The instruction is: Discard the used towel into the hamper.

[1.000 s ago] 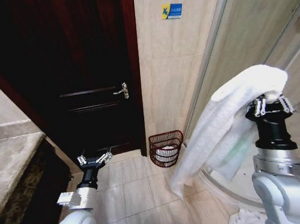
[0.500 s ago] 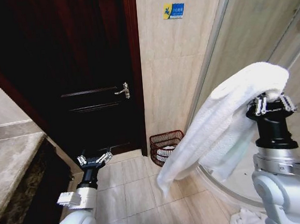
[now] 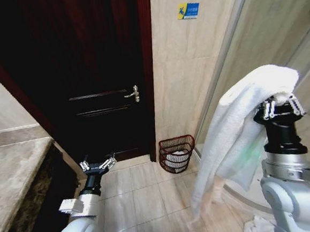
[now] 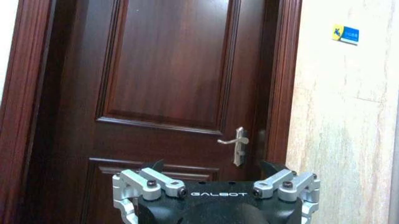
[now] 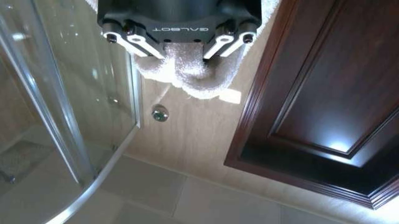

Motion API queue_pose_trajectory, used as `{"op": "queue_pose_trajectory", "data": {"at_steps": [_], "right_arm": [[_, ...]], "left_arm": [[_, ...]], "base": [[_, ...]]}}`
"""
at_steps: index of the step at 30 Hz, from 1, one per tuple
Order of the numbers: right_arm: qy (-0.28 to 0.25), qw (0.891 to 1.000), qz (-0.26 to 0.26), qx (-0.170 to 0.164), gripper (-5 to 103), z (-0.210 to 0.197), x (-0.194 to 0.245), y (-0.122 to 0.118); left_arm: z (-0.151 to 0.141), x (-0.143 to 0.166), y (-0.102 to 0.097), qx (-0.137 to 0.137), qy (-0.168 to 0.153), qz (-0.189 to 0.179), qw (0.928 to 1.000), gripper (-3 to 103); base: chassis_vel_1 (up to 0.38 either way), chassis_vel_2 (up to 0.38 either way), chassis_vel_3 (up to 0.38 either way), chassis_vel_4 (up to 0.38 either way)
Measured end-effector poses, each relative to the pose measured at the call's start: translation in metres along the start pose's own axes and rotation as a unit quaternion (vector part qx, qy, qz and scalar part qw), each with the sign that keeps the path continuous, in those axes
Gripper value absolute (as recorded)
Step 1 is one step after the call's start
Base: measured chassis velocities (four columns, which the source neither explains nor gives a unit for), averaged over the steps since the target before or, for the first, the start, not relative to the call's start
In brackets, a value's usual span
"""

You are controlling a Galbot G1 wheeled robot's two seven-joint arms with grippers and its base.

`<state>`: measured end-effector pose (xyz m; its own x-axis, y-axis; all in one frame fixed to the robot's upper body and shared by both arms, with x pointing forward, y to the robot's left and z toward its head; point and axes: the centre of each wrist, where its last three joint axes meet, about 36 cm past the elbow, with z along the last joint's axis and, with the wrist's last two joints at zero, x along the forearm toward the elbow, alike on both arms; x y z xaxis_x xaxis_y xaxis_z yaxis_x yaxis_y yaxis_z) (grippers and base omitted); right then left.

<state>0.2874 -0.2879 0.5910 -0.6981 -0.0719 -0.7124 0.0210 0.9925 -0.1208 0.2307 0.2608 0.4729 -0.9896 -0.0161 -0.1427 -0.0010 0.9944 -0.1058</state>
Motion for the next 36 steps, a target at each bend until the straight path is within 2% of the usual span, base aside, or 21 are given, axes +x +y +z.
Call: {"op": "queue_pose_trajectory", "data": {"at_steps": [9, 20, 36], "right_arm": [[-0.016, 1.000, -0.013, -0.002, 13, 0.003, -0.016, -0.009], [-0.057, 0.997, -0.044, -0.017, 13, 0.020, -0.068, -0.027], [-0.075, 0.996, -0.036, -0.026, 13, 0.063, -0.126, -0.050]], "left_arm": [[0.000, 0.000, 0.000, 0.000, 0.000, 0.000, 1.0000, 100], [0.000, 0.000, 0.000, 0.000, 0.000, 0.000, 1.0000, 100], [0.000, 0.000, 0.000, 0.000, 0.000, 0.000, 1.0000, 100]], "base": [[0.000, 0.000, 0.000, 0.000], [0.000, 0.000, 0.000, 0.000], [0.000, 0.000, 0.000, 0.000]]}}
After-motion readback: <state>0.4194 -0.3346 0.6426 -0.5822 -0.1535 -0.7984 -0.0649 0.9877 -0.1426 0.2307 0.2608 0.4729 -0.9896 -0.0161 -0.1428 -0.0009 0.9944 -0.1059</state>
